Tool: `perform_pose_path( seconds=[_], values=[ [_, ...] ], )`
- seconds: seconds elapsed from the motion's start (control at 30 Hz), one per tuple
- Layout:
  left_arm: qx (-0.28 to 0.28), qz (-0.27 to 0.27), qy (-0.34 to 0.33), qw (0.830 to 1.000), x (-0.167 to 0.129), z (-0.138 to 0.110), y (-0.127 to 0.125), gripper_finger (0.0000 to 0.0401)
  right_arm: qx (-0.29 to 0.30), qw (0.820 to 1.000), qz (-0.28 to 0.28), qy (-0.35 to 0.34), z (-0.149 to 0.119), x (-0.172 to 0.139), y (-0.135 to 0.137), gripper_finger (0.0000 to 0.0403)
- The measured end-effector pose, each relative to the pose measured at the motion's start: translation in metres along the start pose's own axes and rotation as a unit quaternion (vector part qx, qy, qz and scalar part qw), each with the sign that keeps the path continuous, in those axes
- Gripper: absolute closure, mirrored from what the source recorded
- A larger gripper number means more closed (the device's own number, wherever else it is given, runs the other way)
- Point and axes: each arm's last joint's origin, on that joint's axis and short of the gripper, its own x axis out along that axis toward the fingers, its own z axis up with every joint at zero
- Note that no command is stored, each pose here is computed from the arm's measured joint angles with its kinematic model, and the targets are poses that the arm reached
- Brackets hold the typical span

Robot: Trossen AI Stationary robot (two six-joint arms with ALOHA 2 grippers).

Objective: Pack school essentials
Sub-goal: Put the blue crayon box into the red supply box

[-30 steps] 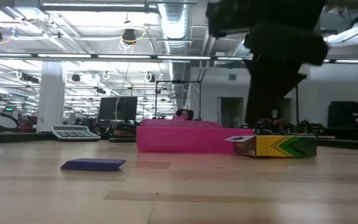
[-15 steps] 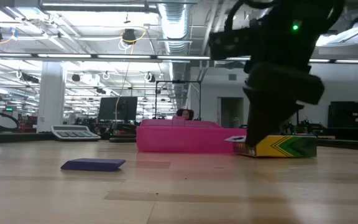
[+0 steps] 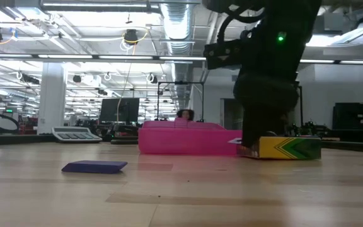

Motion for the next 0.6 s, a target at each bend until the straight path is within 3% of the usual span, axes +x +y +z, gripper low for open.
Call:
perform_pose_path(
  seconds=[0.17,0.5,0.6],
  values=[
    [0.0,0.0,0.0,1.0,0.0001,0.0,-0.0001,0.0318,0.003,1.0,-0.006,0.006,0.002,0.0023,-0.0041,0.0219],
    [0.004,-0.001,0.004,1.0,0.0,-0.0007,0.0004,0.0318,0.055,0.998,-0.016,0.038,-0.0033,0.0016,-0.0074,0.0385],
    [0.009,0.002,0.007,1.0,0.0,-0.0014,0.0012,0.0318,0.078,0.996,-0.005,0.051,-0.0043,-0.0003,-0.0072,0.0396]
  ],
)
